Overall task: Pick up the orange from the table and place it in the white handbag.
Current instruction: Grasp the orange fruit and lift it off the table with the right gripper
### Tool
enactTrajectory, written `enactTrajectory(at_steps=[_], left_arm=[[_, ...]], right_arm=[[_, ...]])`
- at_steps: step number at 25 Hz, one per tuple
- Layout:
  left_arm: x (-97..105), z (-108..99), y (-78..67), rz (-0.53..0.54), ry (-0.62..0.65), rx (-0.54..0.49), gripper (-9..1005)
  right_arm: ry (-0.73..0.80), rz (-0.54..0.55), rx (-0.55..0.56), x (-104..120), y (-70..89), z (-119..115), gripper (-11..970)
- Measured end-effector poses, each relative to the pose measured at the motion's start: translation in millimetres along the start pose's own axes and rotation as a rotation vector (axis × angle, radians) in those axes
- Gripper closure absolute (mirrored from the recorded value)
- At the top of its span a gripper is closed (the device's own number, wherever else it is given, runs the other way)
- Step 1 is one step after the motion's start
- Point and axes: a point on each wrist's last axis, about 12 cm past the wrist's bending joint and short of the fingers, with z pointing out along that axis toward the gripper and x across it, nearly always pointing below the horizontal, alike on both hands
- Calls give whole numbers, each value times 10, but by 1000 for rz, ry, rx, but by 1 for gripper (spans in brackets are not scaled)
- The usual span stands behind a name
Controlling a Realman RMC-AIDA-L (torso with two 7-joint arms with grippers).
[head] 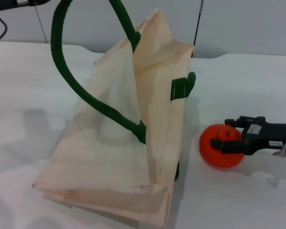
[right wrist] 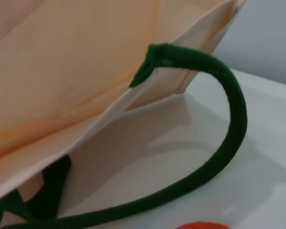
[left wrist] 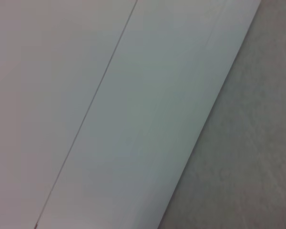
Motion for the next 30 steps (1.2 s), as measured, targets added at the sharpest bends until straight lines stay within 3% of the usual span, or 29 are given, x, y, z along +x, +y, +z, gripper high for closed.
enactTrajectory(at_steps=[10, 16, 30], left_arm=[[5, -8, 1, -1, 0, -1, 863], [13, -3, 2, -3, -1, -3, 862], [18, -8, 4, -4, -5, -5, 863]], right_arm=[[62, -50, -36, 16, 27, 22, 94], [53, -62, -34, -35, 15, 35, 281], [-47, -93, 34, -171, -91, -74, 402]])
